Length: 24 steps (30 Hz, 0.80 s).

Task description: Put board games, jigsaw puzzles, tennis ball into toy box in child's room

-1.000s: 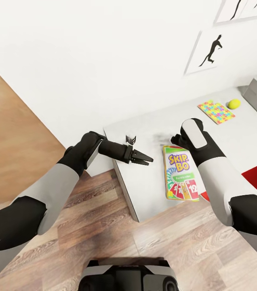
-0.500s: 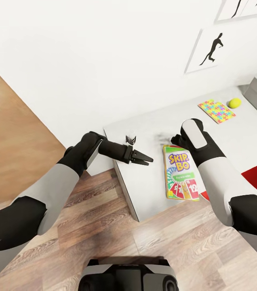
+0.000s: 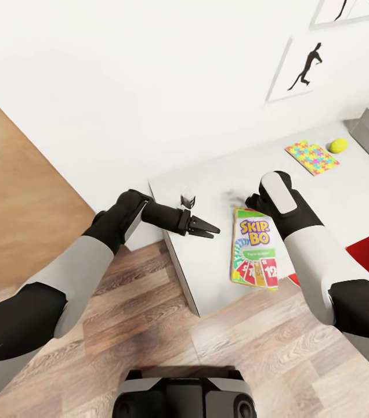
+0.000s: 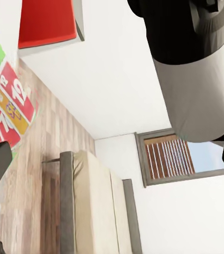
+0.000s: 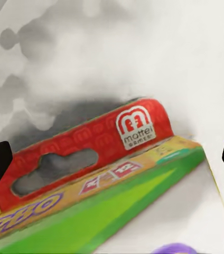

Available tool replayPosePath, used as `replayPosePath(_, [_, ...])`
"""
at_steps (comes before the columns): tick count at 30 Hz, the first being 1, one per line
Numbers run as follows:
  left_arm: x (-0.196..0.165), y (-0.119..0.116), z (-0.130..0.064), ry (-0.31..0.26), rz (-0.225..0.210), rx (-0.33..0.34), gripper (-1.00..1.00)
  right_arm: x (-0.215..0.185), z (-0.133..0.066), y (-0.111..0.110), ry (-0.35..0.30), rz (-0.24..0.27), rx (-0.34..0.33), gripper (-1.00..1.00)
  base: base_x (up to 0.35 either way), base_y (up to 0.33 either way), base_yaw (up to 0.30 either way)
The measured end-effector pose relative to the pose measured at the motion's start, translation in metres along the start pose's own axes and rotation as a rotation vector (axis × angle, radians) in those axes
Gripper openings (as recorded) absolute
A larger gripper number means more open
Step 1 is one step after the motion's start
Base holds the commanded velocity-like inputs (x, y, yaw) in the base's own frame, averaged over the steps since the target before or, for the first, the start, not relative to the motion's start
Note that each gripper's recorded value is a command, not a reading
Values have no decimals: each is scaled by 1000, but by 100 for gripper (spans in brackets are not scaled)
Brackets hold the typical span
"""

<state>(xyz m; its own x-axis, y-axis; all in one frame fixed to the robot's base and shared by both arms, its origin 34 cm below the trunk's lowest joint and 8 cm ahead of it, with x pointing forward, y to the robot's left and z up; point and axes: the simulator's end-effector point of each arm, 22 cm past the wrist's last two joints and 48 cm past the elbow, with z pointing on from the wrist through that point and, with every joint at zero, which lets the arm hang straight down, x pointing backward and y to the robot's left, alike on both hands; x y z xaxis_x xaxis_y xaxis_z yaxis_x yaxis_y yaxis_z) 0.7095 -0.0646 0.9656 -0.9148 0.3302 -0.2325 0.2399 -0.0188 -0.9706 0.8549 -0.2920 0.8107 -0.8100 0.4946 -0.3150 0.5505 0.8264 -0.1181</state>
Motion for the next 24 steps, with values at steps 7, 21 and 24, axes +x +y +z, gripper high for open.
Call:
replayPosePath(7, [4, 2, 3, 16, -1, -7, 100, 1, 0, 0, 2, -1, 0, 100, -63, 0, 0])
replayPosePath(21, [5, 2, 3, 20, -2, -8, 100, 3, 3, -2, 8, -3, 8, 100, -48, 0, 0])
replayPosePath(24, [6, 3, 4, 21, -2, -9, 100, 6, 5, -3, 16, -4, 14, 100, -68, 0, 0])
